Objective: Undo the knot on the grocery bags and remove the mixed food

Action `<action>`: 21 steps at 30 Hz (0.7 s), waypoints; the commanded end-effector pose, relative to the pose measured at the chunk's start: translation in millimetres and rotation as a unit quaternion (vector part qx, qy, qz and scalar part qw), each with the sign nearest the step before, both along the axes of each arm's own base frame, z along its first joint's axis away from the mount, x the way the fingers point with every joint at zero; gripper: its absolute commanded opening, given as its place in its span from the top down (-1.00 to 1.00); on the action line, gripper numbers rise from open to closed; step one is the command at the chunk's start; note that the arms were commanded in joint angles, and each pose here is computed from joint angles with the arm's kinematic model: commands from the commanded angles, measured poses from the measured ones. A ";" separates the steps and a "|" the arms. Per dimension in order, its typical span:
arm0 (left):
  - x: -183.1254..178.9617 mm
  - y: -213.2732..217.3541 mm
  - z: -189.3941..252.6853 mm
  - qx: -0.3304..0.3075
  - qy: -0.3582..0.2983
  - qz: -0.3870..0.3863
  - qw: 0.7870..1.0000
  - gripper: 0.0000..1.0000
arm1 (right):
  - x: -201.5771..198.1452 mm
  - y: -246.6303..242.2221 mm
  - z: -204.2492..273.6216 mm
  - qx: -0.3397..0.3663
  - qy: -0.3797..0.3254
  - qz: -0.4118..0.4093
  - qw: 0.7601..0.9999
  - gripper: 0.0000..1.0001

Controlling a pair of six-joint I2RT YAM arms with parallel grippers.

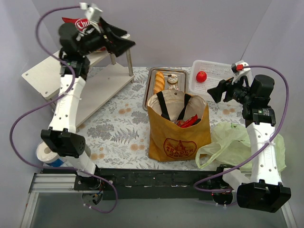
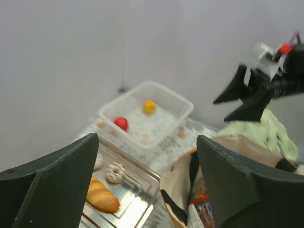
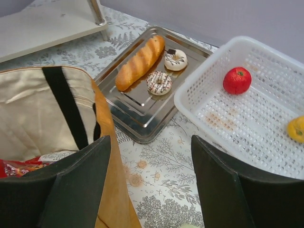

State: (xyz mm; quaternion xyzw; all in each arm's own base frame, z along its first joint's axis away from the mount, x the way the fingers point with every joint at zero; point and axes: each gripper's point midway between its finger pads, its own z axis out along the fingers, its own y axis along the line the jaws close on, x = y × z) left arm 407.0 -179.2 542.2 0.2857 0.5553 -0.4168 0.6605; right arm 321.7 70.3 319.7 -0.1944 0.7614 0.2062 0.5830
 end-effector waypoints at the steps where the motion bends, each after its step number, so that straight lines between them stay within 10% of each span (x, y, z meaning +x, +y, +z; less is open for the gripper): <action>1: 8.0 -61.9 -110.3 0.080 0.120 -0.116 0.983 -0.68 | -21.7 31.0 45.3 -0.009 -0.065 0.081 0.995 -0.50; 11: 17.5 -111.7 -262.2 0.174 0.262 -0.169 0.934 -0.81 | -59.9 61.1 20.5 -0.028 -0.042 0.154 0.987 -0.50; 21: -29.3 -124.6 -287.4 0.143 0.360 -0.265 0.883 -0.79 | -62.7 58.8 -10.2 -0.029 -0.006 0.148 0.988 -0.50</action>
